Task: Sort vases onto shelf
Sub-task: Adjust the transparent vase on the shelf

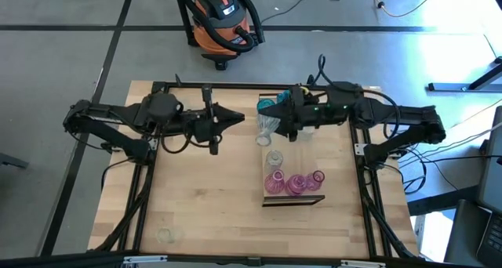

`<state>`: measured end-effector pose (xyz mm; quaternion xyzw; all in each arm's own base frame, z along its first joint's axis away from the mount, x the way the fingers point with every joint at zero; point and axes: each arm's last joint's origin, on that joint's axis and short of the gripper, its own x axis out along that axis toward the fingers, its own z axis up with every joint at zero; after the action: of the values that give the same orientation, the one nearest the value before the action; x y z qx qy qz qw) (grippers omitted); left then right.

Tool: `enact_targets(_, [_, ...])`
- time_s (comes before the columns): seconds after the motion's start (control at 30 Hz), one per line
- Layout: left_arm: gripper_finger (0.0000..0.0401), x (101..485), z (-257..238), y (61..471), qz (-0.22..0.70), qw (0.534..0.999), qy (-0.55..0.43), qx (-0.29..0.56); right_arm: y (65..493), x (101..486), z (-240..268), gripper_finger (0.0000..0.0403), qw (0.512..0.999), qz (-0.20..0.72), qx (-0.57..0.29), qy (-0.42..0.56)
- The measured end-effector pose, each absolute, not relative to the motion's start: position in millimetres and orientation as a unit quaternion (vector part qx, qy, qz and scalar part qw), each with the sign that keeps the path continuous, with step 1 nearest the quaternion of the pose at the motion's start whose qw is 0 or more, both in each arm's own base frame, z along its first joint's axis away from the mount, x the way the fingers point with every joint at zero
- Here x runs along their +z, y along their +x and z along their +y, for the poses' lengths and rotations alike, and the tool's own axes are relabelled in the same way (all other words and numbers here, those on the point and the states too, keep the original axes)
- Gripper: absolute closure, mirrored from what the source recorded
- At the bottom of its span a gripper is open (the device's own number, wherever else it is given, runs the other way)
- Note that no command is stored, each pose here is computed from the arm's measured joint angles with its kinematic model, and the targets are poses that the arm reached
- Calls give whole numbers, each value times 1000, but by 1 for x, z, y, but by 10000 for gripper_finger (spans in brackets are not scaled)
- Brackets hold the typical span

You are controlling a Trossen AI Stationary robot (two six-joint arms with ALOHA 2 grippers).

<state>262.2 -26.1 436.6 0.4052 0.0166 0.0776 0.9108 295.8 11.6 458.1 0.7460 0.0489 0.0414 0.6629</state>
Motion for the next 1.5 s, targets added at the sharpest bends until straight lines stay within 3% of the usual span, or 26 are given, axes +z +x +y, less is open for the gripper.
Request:
enact_targets(0.27, [242, 437, -29, 267, 6, 910, 408, 71, 300, 458, 0, 151, 653, 21, 31, 756])
enact_targets(0.4, [184, 444, -34, 264, -32, 888, 454, 61, 301, 456, -1, 151, 651, 21, 23, 759])
enact_targets(0.7, [121, 435, -39, 291, -76, 871, 484, 41, 311, 448, -1, 150, 640, 20, 11, 768])
enact_targets(1.07, [139, 431, -42, 307, -106, 863, 492, 48, 318, 444, -1, 150, 636, 18, 9, 771])
enact_targets(1.5, [276, 432, -39, 306, -86, 866, 484, 94, 322, 444, 3, 150, 632, 15, 21, 774])
